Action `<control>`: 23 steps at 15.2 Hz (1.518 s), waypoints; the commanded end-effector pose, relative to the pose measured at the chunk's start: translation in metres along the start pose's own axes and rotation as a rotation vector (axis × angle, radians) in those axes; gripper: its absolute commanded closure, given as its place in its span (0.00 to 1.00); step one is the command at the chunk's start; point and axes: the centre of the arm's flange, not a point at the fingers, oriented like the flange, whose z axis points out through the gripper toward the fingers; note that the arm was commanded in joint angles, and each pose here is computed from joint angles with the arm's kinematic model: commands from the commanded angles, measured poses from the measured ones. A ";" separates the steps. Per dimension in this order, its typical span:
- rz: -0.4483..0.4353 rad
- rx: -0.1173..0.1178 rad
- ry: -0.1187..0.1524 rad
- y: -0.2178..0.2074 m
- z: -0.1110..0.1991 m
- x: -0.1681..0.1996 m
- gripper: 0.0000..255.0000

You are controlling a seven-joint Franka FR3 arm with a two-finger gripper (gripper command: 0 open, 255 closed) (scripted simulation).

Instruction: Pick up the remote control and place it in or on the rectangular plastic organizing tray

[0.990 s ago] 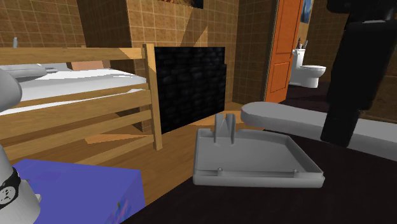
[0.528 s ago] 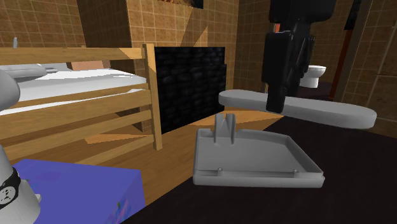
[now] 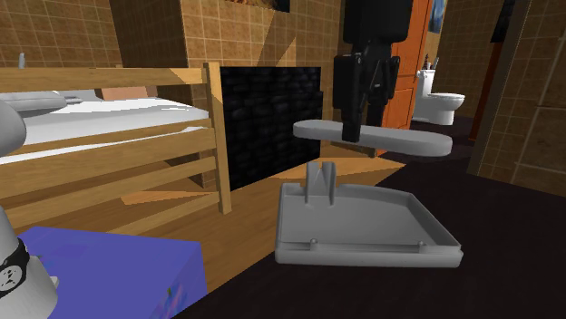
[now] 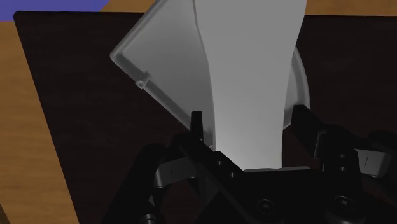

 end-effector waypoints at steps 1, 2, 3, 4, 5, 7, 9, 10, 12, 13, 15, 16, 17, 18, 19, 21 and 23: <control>0.001 0.000 0.001 0.000 0.010 -0.001 1.00; 0.001 0.000 0.001 0.000 0.015 -0.001 1.00; 0.001 0.000 0.001 0.000 0.021 -0.001 1.00; 0.001 0.000 0.001 0.000 0.026 -0.001 1.00; 0.001 0.000 0.001 0.000 0.031 -0.001 1.00; 0.001 0.000 0.001 0.000 0.042 -0.001 1.00; 0.001 0.000 0.001 0.000 0.052 0.000 1.00; 0.001 0.000 0.001 0.000 0.058 0.000 1.00; 0.001 0.000 0.001 0.001 0.068 0.000 1.00; 0.001 0.000 0.001 0.001 0.068 0.000 1.00; 0.001 0.000 0.001 0.001 0.068 0.000 1.00; 0.001 0.000 0.001 0.001 0.068 0.000 1.00; 0.001 0.000 0.001 0.001 0.068 0.000 1.00; 0.001 0.000 0.001 0.001 0.068 0.000 1.00; 0.001 0.000 0.001 0.001 0.068 0.000 1.00; 0.001 0.000 0.001 0.001 0.067 0.000 0.00; 0.001 0.000 0.001 0.001 0.067 0.000 0.00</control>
